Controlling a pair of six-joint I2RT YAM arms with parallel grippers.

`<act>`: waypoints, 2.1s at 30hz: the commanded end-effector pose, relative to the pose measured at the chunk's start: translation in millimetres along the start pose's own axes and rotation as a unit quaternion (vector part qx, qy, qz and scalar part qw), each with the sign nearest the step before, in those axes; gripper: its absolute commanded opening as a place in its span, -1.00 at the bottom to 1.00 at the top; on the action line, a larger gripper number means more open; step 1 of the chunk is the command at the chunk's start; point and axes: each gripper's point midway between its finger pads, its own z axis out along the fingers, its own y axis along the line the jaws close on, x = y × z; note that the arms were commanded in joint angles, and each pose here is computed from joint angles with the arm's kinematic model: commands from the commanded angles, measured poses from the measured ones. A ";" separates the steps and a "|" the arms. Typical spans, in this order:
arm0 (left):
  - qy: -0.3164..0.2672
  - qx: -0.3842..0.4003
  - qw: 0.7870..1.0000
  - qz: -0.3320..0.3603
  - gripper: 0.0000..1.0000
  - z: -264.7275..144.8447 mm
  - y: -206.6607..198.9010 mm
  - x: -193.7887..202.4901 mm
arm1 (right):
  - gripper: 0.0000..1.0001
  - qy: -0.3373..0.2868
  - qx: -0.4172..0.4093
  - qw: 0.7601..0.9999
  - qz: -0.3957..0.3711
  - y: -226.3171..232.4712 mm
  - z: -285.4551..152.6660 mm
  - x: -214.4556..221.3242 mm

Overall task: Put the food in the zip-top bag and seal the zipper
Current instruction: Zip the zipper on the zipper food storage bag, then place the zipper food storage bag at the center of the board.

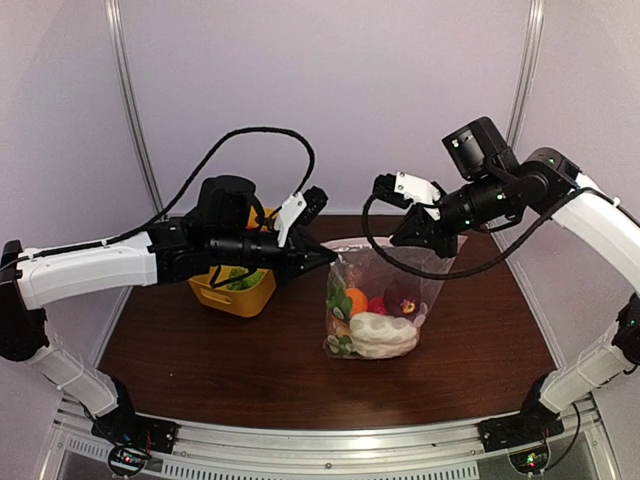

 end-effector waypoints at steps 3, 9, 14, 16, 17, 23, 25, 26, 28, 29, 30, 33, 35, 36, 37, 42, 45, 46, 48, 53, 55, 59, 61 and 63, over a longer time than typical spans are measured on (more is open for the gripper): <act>0.021 -0.040 0.999 -0.009 -1.00 -15.3 24.7 13.3 | -1.00 0.084 0.070 0.994 0.026 -23.9 -32.3 58.0; 0.024 -0.045 0.999 -0.011 -1.00 -14.8 30.8 16.4 | -1.00 0.110 0.083 0.989 0.049 -32.0 -44.8 88.3; 0.024 -0.044 0.999 -0.012 -1.00 -13.8 31.8 16.1 | -1.00 0.128 0.093 0.986 0.060 -37.4 -54.5 107.1; 0.023 -0.045 0.999 -0.011 -1.00 -13.6 32.8 15.5 | -1.00 0.134 0.095 0.984 0.063 -38.5 -57.2 112.7; 0.023 -0.045 0.999 -0.012 -1.00 -13.1 33.1 16.0 | -1.00 0.136 0.097 0.984 0.065 -39.4 -58.5 114.8; 0.025 -0.042 0.999 -0.012 -1.00 -9.8 33.3 16.8 | -1.00 0.139 0.104 0.982 0.071 -43.2 -63.9 120.0; 0.024 -0.042 0.999 -0.011 -1.00 -9.2 33.8 14.8 | -1.00 0.144 0.105 0.981 0.073 -44.6 -64.0 123.8; 0.023 -0.043 0.999 -0.010 -1.00 -9.0 34.3 14.1 | -1.00 0.145 0.104 0.981 0.073 -44.6 -64.4 125.6; 0.024 -0.045 0.999 -0.008 -1.00 -8.7 35.7 13.3 | -1.00 0.149 0.105 0.980 0.075 -46.5 -64.7 130.7; 0.023 -0.045 0.999 -0.008 -1.00 -8.4 36.3 12.8 | -1.00 0.149 0.108 0.980 0.076 -48.0 -66.2 132.0; 0.023 -0.045 0.999 -0.008 -1.00 -7.9 36.6 13.3 | -1.00 0.151 0.109 0.979 0.079 -49.3 -67.2 133.7; 0.025 -0.042 0.999 -0.009 -1.00 -5.5 37.5 14.9 | -1.00 0.146 0.110 0.980 0.084 -51.6 -69.7 134.4; 0.025 -0.038 0.999 -0.011 -1.00 -3.5 36.7 15.6 | -1.00 0.141 0.109 0.980 0.084 -52.1 -69.3 132.8; 0.026 -0.034 0.999 -0.012 -1.00 -1.9 36.2 16.6 | -1.00 0.139 0.107 0.981 0.085 -52.4 -68.1 132.3; 0.026 -0.033 0.999 -0.013 -1.00 -0.4 36.5 16.7 | -1.00 0.137 0.104 0.981 0.085 -52.2 -66.8 131.3; 0.009 -0.036 0.999 -0.022 -1.00 14.8 45.8 -1.7 | -1.00 0.113 0.103 0.985 0.085 -61.6 -58.5 119.2; 0.003 -0.064 0.998 -0.011 -1.00 31.9 66.2 -24.7 | -1.00 0.088 0.130 0.984 0.088 -85.4 -56.2 101.8; 0.004 -0.074 0.997 -0.005 -1.00 37.6 74.2 -31.5 | -1.00 0.079 0.142 0.983 0.088 -95.1 -57.1 95.2; -0.001 -0.095 0.995 0.004 -1.00 45.4 91.9 -49.4 | -1.00 0.067 0.163 0.980 0.088 -116.2 -61.2 83.4; -0.023 -0.110 0.993 0.022 -1.00 44.6 111.5 -78.6 | -1.00 0.046 0.200 0.976 0.071 -142.3 -83.8 63.1; -0.024 -0.082 0.996 0.040 -1.00 45.1 101.0 -75.5 | -1.00 0.038 0.199 0.977 0.063 -134.2 -84.7 66.0; 0.012 0.002 1.000 0.023 -0.88 55.2 72.0 -27.5 | -1.00 0.034 0.150 0.986 0.060 -97.5 -64.8 89.0; 0.038 0.042 0.998 0.000 -0.80 60.5 58.3 2.8 | -1.00 0.022 0.119 0.990 0.075 -74.5 -49.1 104.1; 0.064 0.075 0.995 -0.023 -0.64 63.2 44.1 28.8 | -0.98 0.015 0.068 0.994 0.081 -39.9 -33.7 119.8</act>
